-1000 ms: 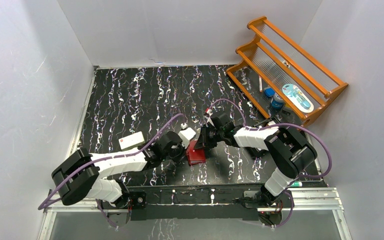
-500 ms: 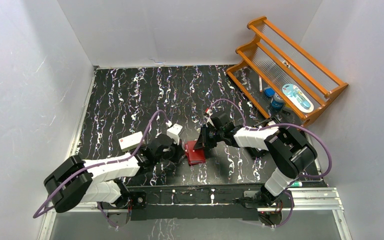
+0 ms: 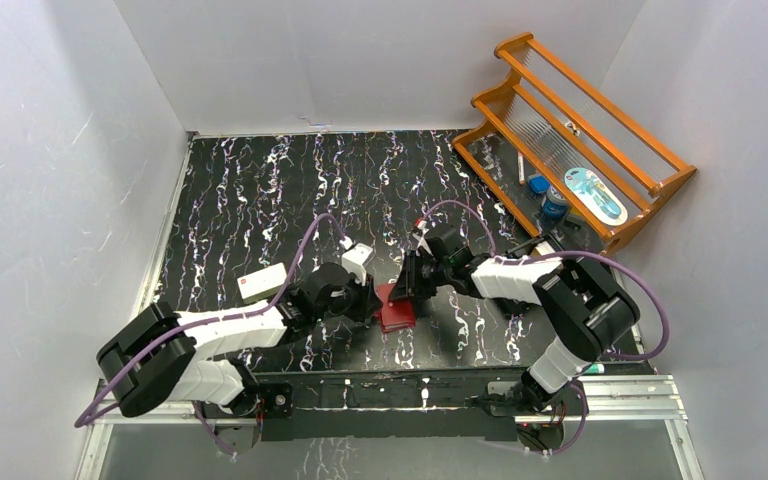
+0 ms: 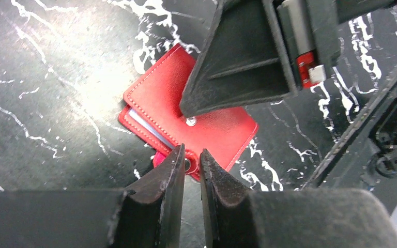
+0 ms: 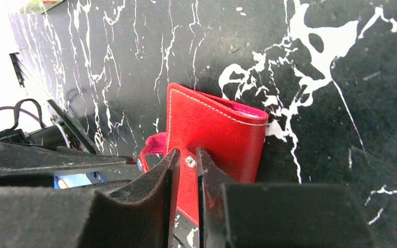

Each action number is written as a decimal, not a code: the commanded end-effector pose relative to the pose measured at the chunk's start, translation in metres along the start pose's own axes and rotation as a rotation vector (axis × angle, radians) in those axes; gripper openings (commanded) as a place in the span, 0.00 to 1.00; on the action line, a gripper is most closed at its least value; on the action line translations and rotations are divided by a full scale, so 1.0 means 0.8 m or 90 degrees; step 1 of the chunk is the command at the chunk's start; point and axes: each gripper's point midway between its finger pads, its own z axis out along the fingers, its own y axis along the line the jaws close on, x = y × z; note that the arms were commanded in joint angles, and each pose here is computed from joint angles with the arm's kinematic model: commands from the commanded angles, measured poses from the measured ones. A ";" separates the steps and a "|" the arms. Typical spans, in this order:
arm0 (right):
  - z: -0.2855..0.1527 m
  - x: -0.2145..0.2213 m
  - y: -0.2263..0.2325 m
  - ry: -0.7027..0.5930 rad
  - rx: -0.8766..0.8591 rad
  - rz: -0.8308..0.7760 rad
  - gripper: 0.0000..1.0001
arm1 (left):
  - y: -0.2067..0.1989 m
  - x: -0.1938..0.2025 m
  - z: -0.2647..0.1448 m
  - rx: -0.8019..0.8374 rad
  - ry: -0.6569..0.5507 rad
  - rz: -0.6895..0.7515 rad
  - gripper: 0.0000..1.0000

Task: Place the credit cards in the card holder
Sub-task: Adjust the snap button on the card holder, then hold the card holder at the center of the board, then close the snap button on the card holder, then hold the snap button from the card holder.

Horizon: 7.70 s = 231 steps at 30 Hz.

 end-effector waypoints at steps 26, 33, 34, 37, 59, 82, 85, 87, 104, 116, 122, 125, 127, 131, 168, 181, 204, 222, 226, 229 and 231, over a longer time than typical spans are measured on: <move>-0.027 -0.005 0.043 -0.023 -0.058 0.014 0.32 | 0.028 -0.081 0.017 0.027 0.070 -0.264 0.22; -0.015 0.004 0.047 -0.003 -0.064 0.013 0.32 | 0.004 -0.094 0.028 0.105 0.102 -0.229 0.19; -0.014 0.005 0.050 0.000 -0.068 0.012 0.32 | 0.001 -0.095 0.030 0.116 0.104 -0.226 0.19; -0.011 0.010 0.052 0.005 -0.068 0.012 0.33 | -0.003 -0.089 0.038 0.134 0.120 -0.237 0.19; 0.001 0.016 0.058 0.019 -0.061 0.007 0.30 | 0.029 -0.012 0.066 0.074 0.234 -0.277 0.18; -0.011 0.009 0.041 0.001 0.008 -0.027 0.00 | 0.034 -0.021 0.062 0.045 0.226 -0.270 0.18; -0.013 0.006 0.037 -0.005 0.018 -0.030 0.00 | 0.037 -0.018 0.062 0.036 0.232 -0.266 0.18; -0.016 0.003 0.032 -0.010 0.029 -0.030 0.00 | 0.038 -0.015 0.061 0.035 0.237 -0.265 0.19; -0.028 -0.021 0.030 -0.040 0.048 -0.084 0.00 | 0.036 -0.012 0.064 0.052 0.243 -0.249 0.19; -0.023 -0.017 -0.001 -0.036 0.096 -0.079 0.00 | 0.035 -0.016 0.063 0.059 0.238 -0.238 0.19; -0.027 -0.021 -0.001 -0.043 0.096 -0.096 0.00 | 0.035 -0.015 0.064 0.066 0.239 -0.220 0.19; -0.031 -0.030 0.000 -0.054 0.105 -0.120 0.00 | 0.034 -0.017 0.068 0.081 0.237 -0.195 0.19; -0.031 -0.032 -0.006 -0.055 0.113 -0.130 0.00 | 0.033 -0.019 0.071 0.091 0.238 -0.178 0.18; -0.026 -0.026 -0.029 -0.047 0.137 -0.137 0.00 | 0.033 -0.023 0.074 0.102 0.239 -0.158 0.18; 0.009 0.001 -0.005 -0.038 0.051 -0.022 0.00 | 0.053 -0.061 0.018 -0.069 0.155 -0.277 0.24; -0.002 -0.005 0.016 -0.024 0.020 -0.109 0.00 | 0.065 -0.012 0.063 -0.057 0.260 -0.268 0.21; -0.008 -0.008 -0.027 -0.048 0.100 -0.130 0.00 | 0.077 0.009 0.064 -0.078 0.286 -0.246 0.19; -0.011 0.017 -0.054 -0.052 0.102 -0.129 0.00 | 0.011 -0.062 0.019 0.013 0.199 -0.263 0.28; -0.009 0.017 -0.053 -0.051 0.099 -0.124 0.00 | -0.002 -0.048 0.015 0.021 0.207 -0.264 0.25; -0.009 0.017 -0.054 -0.051 0.101 -0.121 0.00 | -0.006 -0.035 0.019 0.027 0.217 -0.267 0.19; -0.009 0.016 -0.055 -0.052 0.103 -0.118 0.00 | -0.005 -0.026 0.023 0.021 0.227 -0.264 0.15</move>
